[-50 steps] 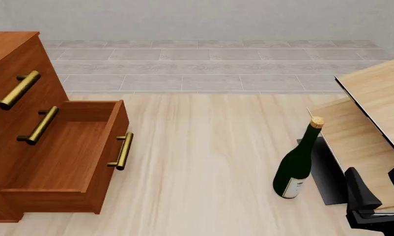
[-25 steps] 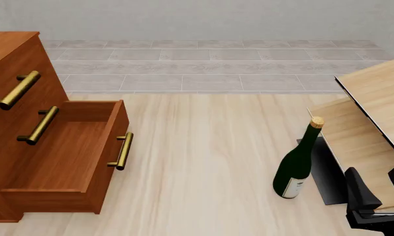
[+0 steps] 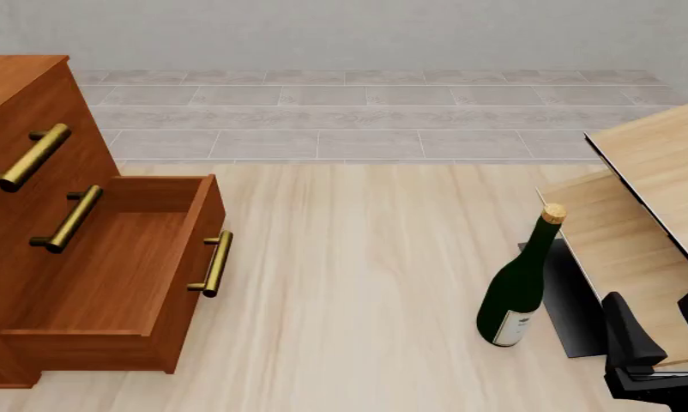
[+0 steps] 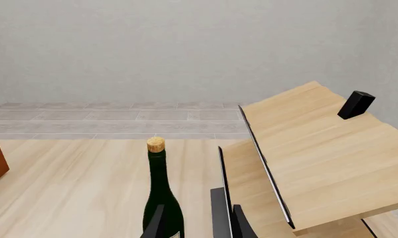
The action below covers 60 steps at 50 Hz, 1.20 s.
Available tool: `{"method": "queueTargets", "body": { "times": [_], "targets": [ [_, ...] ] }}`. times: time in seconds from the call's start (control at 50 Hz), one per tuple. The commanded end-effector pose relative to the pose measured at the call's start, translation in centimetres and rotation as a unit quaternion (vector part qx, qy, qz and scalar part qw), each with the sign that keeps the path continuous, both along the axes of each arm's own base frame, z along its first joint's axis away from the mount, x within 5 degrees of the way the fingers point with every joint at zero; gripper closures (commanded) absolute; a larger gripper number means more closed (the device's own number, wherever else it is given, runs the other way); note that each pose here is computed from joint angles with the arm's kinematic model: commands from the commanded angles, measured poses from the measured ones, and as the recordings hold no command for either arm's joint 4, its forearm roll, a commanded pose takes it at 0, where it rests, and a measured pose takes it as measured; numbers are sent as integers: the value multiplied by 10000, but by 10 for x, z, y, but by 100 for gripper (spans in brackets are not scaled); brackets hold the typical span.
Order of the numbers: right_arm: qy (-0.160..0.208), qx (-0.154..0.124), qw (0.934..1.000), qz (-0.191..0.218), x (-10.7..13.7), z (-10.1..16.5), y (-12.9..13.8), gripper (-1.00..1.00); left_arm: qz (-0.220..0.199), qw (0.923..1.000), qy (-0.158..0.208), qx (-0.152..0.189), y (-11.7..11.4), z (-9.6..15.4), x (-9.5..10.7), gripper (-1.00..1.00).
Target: Put the bowl on top of the cabinet.
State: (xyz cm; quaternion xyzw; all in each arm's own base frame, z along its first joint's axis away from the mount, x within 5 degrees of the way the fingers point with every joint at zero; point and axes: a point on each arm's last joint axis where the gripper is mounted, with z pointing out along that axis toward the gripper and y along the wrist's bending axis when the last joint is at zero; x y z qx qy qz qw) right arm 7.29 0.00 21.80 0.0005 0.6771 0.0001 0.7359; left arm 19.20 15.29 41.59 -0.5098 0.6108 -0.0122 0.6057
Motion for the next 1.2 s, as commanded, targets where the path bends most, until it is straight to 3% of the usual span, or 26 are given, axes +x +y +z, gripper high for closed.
{"method": "queueTargets", "body": {
  "times": [0.02, 1.16, 1.18, 1.2],
  "targets": [
    [0, 0, 10000, 0, 0, 0, 0, -100, 1, 10000, 31, -10, 4, -5, 4, 100],
    [-1, 0, 10000, 1, 0, 0, 0, -100, 103, 9996, 121, 236, 15, -12, 4, 100],
    [0, 0, 10000, 0, 0, 0, 0, -100, 96, 9995, 127, 259, 15, -11, 4, -100],
    [0, 0, 10000, 0, 0, 0, 0, -100, 116, 9994, 135, 296, 15, -10, 2, -100]
  ]
}}
